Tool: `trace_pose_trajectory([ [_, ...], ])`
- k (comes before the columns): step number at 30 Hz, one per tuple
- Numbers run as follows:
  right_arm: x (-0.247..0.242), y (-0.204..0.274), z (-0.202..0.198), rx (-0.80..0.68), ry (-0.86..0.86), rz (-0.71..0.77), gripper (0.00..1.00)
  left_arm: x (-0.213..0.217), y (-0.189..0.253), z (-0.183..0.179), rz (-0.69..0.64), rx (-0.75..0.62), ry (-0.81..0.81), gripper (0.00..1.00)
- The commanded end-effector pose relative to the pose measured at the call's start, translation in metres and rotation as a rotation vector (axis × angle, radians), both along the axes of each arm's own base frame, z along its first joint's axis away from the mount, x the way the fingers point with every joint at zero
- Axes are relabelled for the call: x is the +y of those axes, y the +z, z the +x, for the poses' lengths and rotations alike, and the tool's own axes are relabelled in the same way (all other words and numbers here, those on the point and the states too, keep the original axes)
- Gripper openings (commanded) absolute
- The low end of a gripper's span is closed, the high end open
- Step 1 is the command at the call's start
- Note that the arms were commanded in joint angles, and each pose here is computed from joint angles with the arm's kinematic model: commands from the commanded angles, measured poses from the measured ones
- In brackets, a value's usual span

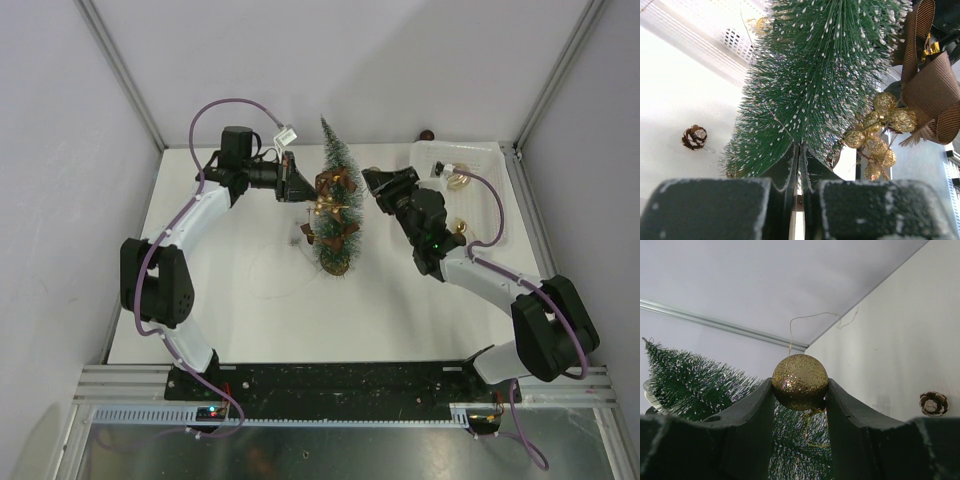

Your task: Decorate the small christmas tree

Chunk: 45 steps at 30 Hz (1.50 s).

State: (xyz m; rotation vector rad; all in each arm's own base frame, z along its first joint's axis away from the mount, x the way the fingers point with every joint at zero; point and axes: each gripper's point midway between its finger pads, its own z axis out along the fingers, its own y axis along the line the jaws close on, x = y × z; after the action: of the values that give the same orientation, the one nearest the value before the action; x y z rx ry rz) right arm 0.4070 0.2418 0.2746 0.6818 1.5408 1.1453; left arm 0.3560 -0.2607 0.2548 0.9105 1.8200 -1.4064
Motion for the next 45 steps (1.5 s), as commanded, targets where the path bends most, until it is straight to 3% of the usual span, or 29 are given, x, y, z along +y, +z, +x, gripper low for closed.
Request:
trace_pose_trajectory([
  [1,-0.003,0.015,-0.004,-0.034,-0.010,0.020,0.12,-0.003,0.025,-0.005,-0.029,-0.076,-0.026,0.06],
  [12,-0.009,0.034,-0.007,-0.085,-0.046,0.037,0.12,-0.003,0.023,-0.007,-0.029,-0.066,-0.029,0.05],
  [21,-0.017,0.071,0.018,-0.148,-0.136,-0.008,0.11,-0.003,0.024,-0.010,-0.031,-0.068,-0.033,0.04],
  [35,-0.015,0.062,0.035,-0.142,-0.215,-0.125,0.09,-0.002,0.022,-0.010,-0.032,-0.064,-0.036,0.04],
  [45,-0.007,0.062,0.032,-0.101,-0.186,-0.100,0.08,-0.001,0.021,-0.011,-0.026,-0.072,-0.030,0.03],
])
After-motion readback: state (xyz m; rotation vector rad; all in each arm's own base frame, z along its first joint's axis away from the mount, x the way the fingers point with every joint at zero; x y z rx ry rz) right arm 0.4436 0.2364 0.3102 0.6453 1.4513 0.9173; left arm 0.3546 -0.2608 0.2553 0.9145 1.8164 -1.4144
